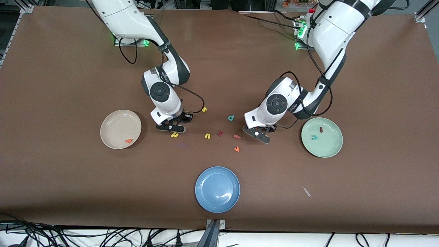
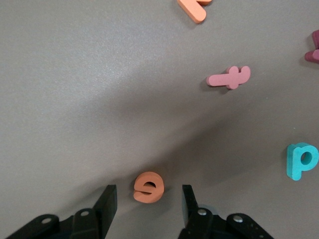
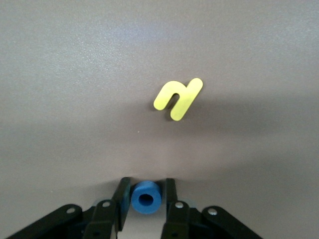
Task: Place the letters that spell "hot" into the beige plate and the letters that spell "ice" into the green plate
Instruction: 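Grasp the orange e with the left gripper while the right gripper holds blue o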
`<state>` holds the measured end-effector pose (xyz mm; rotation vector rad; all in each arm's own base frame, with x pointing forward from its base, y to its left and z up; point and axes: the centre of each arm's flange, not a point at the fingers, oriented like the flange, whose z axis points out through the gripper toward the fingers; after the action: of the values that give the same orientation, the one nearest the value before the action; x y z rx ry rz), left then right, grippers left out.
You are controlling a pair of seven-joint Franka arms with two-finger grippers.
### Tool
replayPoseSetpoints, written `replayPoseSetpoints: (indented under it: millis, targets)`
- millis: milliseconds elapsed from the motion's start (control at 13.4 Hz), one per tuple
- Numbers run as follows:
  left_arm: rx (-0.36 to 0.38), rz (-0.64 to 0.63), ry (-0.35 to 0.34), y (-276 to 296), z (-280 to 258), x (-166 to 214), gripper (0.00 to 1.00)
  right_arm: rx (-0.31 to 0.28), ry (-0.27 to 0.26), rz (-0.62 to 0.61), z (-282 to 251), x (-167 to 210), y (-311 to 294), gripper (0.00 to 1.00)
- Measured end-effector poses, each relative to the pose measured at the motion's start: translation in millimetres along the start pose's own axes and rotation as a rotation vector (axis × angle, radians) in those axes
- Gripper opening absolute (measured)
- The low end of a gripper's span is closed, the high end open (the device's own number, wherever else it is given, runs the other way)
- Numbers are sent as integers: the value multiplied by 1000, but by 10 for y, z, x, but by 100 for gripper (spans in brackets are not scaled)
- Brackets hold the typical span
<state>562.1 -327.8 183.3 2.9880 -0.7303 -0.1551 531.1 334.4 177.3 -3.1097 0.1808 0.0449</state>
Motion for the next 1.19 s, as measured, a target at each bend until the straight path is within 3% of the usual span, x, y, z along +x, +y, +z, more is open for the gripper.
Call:
replayPoseSetpoints:
  millis: [1120,1195]
  targets:
    - [-7,-6,7,-32,108,9,50,-5,7,-2,-18,-10,-83,28]
    - [-5,-9,9,-53,103,17,44,-20,6,-31,-27,13,-58,28]
